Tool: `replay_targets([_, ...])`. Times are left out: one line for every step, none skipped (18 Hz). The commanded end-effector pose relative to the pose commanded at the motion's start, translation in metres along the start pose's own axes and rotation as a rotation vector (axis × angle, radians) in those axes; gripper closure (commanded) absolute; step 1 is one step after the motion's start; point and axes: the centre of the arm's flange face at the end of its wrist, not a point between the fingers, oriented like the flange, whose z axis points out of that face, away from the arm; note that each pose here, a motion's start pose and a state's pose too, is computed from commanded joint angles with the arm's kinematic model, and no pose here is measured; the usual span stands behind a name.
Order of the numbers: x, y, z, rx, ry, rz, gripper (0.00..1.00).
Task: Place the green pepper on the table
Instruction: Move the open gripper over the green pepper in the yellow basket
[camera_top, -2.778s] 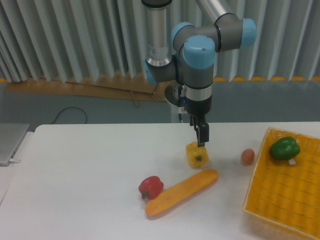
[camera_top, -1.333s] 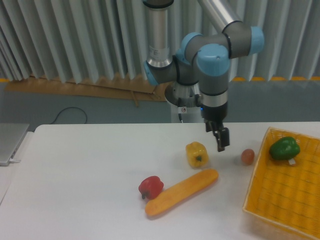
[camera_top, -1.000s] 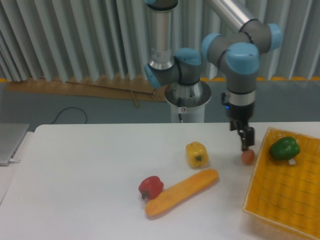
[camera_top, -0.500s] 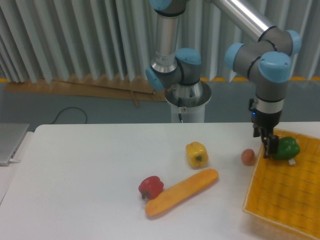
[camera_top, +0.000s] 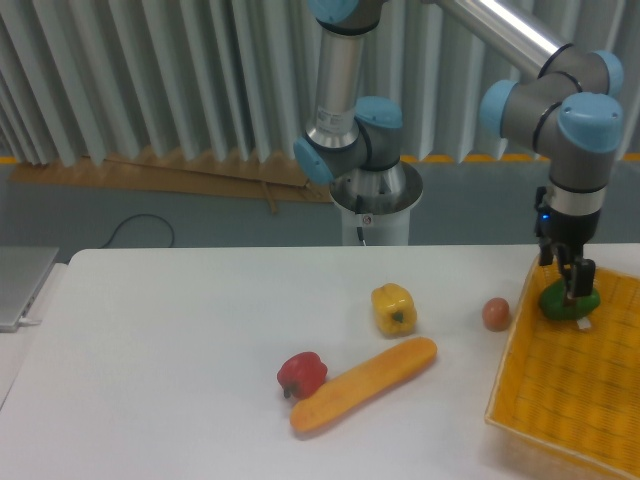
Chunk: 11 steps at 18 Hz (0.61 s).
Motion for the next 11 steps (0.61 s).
replay_targets([-0.001,-0.002,0.002,-0.002,-0.003,0.005,0.0])
replay_targets([-0.002,0.0,0.005,-0.008,-0.009,0.009,0.0])
replay_targets([-0.004,0.001,0.011,-0.01,-0.008,0.009,0.0])
replay_targets([-0.004,0.004,0.014,-0.009,-0.007,0.008,0.0])
replay_targets([-0.004,0.009,0.018,-0.008,-0.004,0.002,0.0])
replay_targets([-0.004,0.01,0.021,-0.01,-0.006,0.0,0.0])
replay_targets([-0.005,0.012,0.022,-0.012,-0.01,-0.002,0.0])
replay_targets([-0.005,0.015,0.026,-0.013,-0.01,-0.005,0.0])
replay_targets([-0.006,0.016,0.029,-0.011,-0.007,-0.008,0.0])
replay_targets([-0.007,0.018,0.031,-0.013,-0.009,-0.008,0.0])
replay_targets([-0.009,0.019,0.034,-0.016,-0.014,-0.006,0.0])
